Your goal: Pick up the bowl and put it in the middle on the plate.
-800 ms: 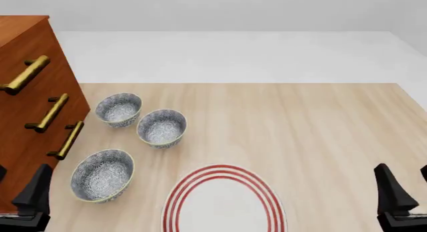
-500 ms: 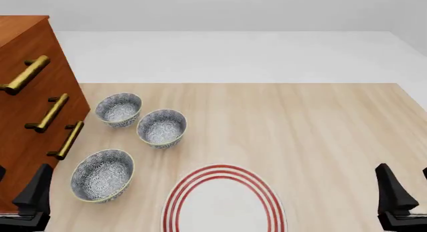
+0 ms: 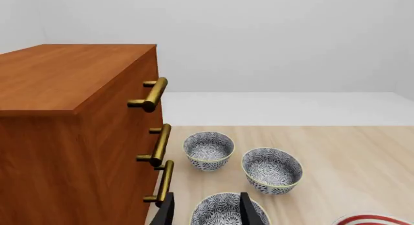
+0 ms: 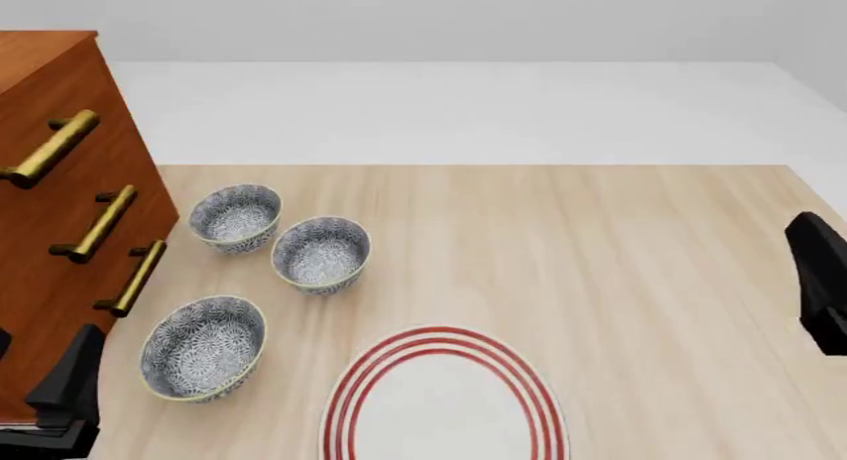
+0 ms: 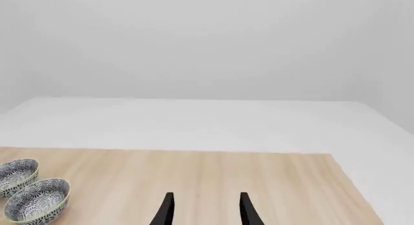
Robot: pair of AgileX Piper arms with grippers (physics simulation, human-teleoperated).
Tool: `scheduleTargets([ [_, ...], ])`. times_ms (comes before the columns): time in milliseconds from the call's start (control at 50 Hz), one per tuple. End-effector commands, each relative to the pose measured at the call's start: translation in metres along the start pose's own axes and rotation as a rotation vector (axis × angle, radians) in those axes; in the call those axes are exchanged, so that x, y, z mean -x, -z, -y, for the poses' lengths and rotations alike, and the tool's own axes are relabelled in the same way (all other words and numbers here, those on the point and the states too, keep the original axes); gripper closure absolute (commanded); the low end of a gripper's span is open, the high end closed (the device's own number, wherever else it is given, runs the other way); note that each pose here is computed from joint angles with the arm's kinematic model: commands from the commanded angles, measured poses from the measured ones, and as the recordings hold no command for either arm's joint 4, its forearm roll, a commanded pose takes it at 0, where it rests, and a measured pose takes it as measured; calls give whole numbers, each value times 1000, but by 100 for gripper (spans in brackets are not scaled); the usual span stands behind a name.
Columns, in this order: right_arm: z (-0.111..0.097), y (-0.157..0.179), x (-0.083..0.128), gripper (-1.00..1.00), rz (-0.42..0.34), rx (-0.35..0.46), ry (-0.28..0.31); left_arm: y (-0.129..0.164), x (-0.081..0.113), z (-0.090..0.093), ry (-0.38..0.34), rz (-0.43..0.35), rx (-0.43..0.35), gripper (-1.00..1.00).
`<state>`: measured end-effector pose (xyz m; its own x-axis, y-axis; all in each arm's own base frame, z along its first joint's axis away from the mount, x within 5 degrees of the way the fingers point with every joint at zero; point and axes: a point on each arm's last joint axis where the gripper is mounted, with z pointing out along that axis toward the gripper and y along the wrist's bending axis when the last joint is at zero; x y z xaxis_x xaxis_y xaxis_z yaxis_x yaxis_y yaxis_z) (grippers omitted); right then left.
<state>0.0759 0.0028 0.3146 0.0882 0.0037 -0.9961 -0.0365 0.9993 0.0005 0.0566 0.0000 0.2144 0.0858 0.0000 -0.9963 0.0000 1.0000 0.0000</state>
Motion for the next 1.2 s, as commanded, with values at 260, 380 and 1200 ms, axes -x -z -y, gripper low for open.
scheduleTargets([
  [260, -42, -141, 109, -100, -316, 186, -81, 0, 0, 0, 0, 0, 0, -100],
  [380, -64, -172, 117, -100, -366, 242, -93, 0, 0, 0, 0, 0, 0, -100],
  [1200, -206, -329, 41, -100, -681, 406, -65, 0, 0, 0, 0, 0, 0, -100],
])
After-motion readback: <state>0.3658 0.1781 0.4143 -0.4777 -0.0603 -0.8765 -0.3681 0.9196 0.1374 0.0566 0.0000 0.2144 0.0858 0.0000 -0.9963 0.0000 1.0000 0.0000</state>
